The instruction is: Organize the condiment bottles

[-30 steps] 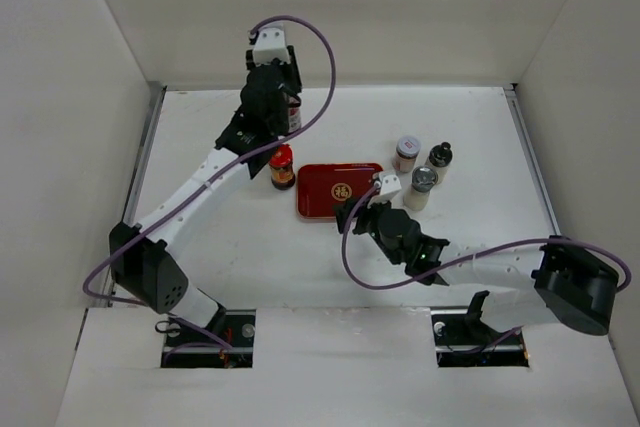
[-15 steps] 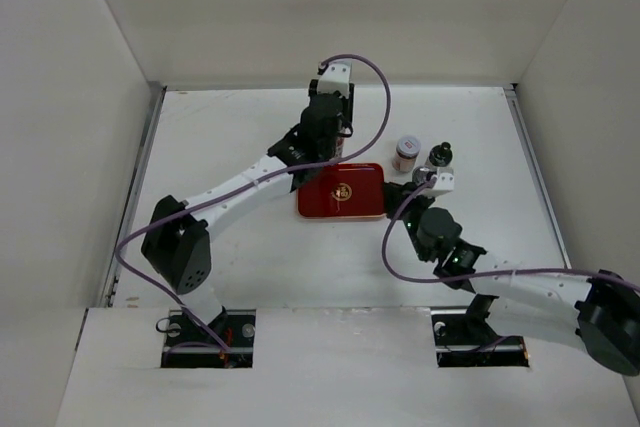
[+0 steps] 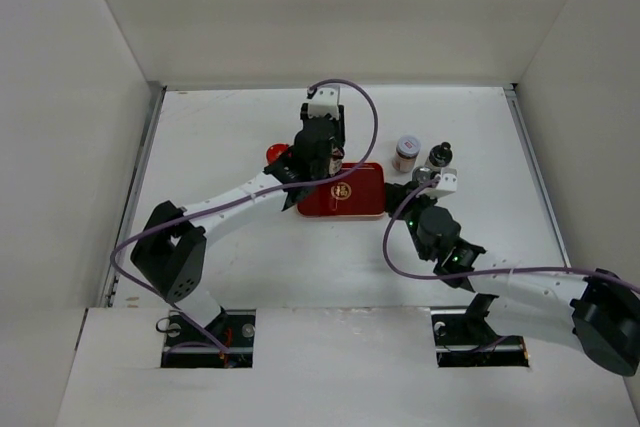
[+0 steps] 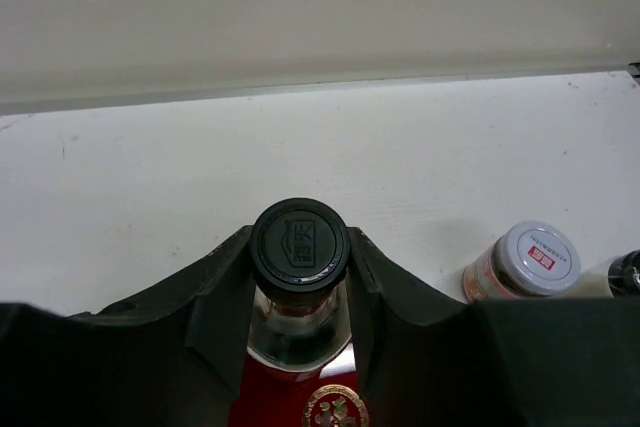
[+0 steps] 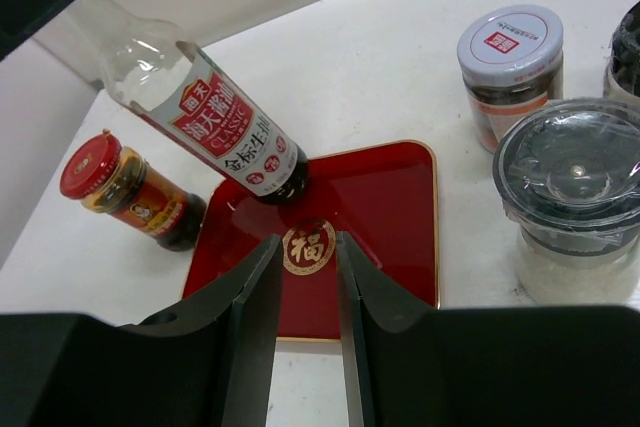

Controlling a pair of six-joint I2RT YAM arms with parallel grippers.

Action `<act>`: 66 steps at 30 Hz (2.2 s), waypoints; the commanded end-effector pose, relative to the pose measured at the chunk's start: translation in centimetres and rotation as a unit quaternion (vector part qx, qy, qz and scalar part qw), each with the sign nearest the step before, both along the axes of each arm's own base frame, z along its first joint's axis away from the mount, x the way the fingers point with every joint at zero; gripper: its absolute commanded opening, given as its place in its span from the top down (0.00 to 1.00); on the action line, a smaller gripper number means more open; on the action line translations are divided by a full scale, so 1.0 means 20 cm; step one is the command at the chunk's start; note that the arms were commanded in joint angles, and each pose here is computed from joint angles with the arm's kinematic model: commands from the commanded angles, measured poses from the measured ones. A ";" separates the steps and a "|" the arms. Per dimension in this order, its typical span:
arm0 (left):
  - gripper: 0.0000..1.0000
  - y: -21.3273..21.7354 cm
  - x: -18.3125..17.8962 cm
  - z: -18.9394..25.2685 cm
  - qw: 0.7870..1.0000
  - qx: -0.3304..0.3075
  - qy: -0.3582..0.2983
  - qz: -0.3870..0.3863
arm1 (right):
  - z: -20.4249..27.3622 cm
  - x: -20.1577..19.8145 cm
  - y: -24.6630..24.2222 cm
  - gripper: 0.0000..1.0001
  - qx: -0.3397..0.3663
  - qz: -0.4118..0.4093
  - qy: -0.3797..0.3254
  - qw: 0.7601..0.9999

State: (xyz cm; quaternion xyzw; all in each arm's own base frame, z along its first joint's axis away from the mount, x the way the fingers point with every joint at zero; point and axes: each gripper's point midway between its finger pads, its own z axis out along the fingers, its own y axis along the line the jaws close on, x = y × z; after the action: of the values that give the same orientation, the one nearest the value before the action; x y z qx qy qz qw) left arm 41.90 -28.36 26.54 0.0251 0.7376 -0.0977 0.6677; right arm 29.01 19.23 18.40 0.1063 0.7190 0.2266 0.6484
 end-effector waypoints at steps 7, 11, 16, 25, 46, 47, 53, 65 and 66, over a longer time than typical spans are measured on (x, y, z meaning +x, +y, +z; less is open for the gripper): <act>0.91 0.13 -0.13 0.40 0.990 -0.110 -0.087 0.013 | 0.04 0.02 0.02 0.65 0.021 0.002 -0.007 1.000; 0.91 0.16 -0.13 0.36 0.991 -0.105 -0.083 0.021 | 0.04 0.02 0.03 0.65 0.019 0.004 -0.009 1.000; 0.91 0.19 -0.10 0.31 0.992 -0.097 -0.079 0.028 | 0.06 0.02 0.04 0.64 0.023 0.010 -0.010 1.000; 0.91 0.22 -0.07 0.28 0.992 -0.090 -0.078 0.031 | 0.03 0.02 0.07 0.63 0.016 0.022 -0.004 1.000; 0.18 0.25 -0.15 0.25 0.993 -0.089 -0.073 0.028 | 0.03 0.03 0.06 0.51 0.016 0.018 -0.003 1.000; 0.16 0.28 -0.17 0.27 0.992 -0.092 -0.077 0.033 | 0.03 0.03 0.07 0.51 0.017 0.020 -0.003 1.000; 0.17 0.43 -0.31 0.29 0.988 -0.115 -0.087 0.051 | 0.03 0.02 0.06 0.50 0.017 0.020 -0.003 1.000; 0.19 0.61 -0.39 -0.25 0.994 -0.063 0.074 0.047 | 0.02 0.03 0.06 0.42 0.016 0.016 -0.001 1.000; 0.18 0.60 -0.38 -0.27 0.994 -0.057 0.082 0.041 | 0.01 0.03 0.06 0.42 0.014 0.017 0.000 1.000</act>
State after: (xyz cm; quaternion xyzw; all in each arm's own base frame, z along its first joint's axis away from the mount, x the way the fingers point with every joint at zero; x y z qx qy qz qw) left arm 34.34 -15.64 24.02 -0.0797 0.7439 -0.1119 0.6540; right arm 29.09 20.00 16.87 0.0917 0.7348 0.2273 0.6324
